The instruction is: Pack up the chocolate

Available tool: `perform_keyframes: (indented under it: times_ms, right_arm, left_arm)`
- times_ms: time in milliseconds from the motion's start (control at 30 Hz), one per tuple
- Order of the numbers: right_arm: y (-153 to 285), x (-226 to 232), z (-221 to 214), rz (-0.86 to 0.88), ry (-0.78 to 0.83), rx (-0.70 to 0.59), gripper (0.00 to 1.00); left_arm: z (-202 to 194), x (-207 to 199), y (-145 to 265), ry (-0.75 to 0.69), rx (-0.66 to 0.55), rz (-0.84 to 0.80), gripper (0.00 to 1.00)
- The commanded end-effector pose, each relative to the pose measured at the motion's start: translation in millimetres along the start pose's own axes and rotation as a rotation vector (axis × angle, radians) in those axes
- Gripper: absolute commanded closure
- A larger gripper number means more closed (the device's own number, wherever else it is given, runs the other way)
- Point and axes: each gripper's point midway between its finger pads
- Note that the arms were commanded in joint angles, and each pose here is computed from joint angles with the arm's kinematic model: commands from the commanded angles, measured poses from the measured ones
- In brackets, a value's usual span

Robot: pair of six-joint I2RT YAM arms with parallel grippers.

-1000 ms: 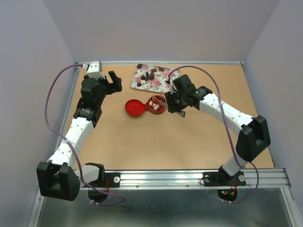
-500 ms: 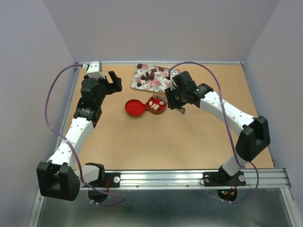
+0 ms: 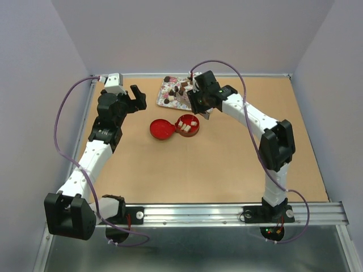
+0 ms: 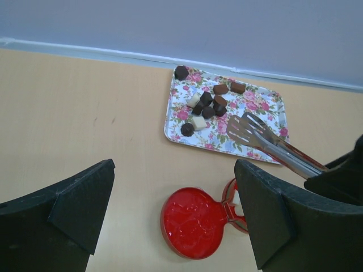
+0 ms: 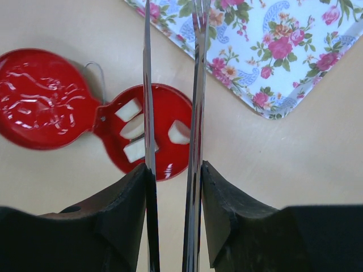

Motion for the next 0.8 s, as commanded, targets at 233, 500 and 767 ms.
perform_keyframes:
  times_ms: [233,500,767]
  right_arm:
    - [-30.3,-34.6,35.7,-0.079,-0.037,-0.069,0.54]
    - [-52.2,-37.2,31.8,-0.069,-0.044,-0.048,0.54]
    - [-65.8,-32.8,36.9,-0.037,-0.049,-0.053,0.54]
  left_arm:
    - [19.8,-9.0,-5.1,-0.006,-0.061,-0.029,0.01]
    - [18.1,-8.1,-6.8,-0.008,-0.059,-0.027,0.01]
    - [17.1,-6.5,-8.3,-0.009,-0.056,-0.021,0.01]
Point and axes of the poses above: each gripper's point midway between its finger pads, its own y axis back along the fingers, its own x axis along the line the jaws close on, z = x × y, and after that the axes turned 2 degrees about y, right-handed
